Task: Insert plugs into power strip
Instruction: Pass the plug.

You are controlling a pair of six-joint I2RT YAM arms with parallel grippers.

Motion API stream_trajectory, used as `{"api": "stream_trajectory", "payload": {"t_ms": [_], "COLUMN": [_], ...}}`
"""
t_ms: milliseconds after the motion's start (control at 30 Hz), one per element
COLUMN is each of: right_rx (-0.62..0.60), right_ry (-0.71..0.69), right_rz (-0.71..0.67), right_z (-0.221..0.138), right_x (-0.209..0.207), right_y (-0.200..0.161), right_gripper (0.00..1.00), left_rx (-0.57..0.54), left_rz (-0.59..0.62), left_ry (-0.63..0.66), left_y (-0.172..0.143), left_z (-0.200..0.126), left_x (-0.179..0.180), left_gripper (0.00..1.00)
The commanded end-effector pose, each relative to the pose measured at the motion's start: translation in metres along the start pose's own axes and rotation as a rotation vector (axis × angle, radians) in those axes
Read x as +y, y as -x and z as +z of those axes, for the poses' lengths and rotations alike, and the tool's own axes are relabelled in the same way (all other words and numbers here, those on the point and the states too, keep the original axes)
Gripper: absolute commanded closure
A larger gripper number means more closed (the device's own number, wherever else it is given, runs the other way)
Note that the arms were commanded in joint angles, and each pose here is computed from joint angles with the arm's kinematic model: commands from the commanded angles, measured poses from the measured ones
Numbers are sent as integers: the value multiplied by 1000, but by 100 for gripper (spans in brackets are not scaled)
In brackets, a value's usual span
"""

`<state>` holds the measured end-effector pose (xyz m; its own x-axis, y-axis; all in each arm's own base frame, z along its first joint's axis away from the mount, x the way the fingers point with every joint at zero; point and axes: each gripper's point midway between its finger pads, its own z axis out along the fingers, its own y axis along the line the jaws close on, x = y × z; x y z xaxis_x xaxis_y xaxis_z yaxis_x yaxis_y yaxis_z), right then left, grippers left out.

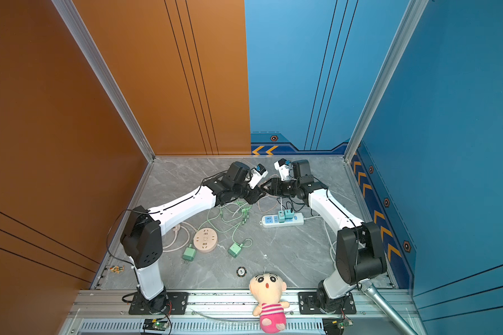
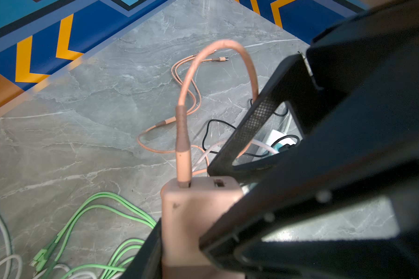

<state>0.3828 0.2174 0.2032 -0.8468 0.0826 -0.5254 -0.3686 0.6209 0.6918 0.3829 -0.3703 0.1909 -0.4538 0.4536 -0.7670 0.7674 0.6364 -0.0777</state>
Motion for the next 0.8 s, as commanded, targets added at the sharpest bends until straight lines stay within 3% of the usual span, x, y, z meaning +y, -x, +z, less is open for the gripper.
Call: {"api": "stream_trajectory", "payload": {"t_ms": [0, 567, 767], "right_rx": [69, 177, 199], "right_ry": [56, 154, 178], "right_rz": [-19, 3, 9], "right_z": [3, 6, 6], "right_x": [11, 24, 30], "right_y": [-10, -27, -29], "right_gripper": [54, 60, 67], "left_rx": [-68, -29, 11], "left_rz": [57, 248, 317], "left_ry": [-37, -157, -132], "left_y": [17, -3, -15], "left_z": [-20, -37, -36], "left_x": [-5, -26, -27], "left_gripper": [67, 70, 71]}}
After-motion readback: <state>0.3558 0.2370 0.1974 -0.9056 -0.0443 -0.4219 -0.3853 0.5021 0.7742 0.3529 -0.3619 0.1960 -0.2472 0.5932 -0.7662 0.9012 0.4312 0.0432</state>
